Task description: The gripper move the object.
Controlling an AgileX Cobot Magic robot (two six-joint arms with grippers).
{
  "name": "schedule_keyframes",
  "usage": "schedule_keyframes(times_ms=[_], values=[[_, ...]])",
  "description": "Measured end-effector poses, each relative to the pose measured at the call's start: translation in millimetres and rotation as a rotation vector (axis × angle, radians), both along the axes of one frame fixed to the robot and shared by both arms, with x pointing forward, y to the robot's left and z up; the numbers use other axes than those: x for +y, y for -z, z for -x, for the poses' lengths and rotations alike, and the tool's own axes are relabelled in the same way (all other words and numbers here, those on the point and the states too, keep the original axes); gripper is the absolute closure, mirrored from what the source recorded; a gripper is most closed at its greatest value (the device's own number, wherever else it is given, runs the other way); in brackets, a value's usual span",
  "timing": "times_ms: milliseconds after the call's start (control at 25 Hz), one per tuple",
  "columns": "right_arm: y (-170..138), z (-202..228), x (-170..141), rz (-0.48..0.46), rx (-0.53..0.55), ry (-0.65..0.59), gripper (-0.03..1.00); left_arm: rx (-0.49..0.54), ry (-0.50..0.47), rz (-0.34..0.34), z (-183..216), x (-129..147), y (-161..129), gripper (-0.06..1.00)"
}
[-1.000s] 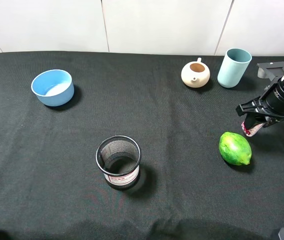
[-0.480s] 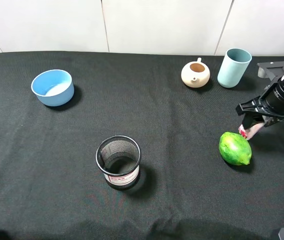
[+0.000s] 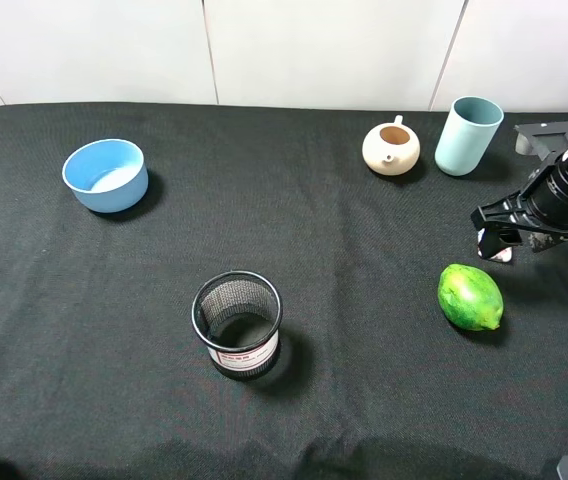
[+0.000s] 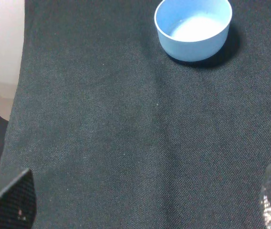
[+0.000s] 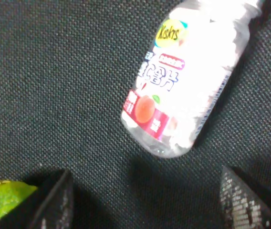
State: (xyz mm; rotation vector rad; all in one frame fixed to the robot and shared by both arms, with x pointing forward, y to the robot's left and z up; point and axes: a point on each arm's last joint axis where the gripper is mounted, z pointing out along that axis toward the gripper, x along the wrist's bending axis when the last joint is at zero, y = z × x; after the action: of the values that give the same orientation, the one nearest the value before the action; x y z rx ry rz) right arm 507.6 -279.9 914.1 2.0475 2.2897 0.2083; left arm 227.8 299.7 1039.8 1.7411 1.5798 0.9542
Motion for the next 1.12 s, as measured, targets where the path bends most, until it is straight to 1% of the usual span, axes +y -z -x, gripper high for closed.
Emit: schedule_keyframes(times_ms=[560, 1120], values=[[-1, 1, 0, 0.000, 0.010, -0.001, 0.48, 0.000, 0.000, 0.000, 0, 0, 0, -0.05], [-37, 13, 0, -0.010, -0.056, -0.005, 0.48, 0.000, 0.000, 0.000, 0, 0, 0, -0.05]])
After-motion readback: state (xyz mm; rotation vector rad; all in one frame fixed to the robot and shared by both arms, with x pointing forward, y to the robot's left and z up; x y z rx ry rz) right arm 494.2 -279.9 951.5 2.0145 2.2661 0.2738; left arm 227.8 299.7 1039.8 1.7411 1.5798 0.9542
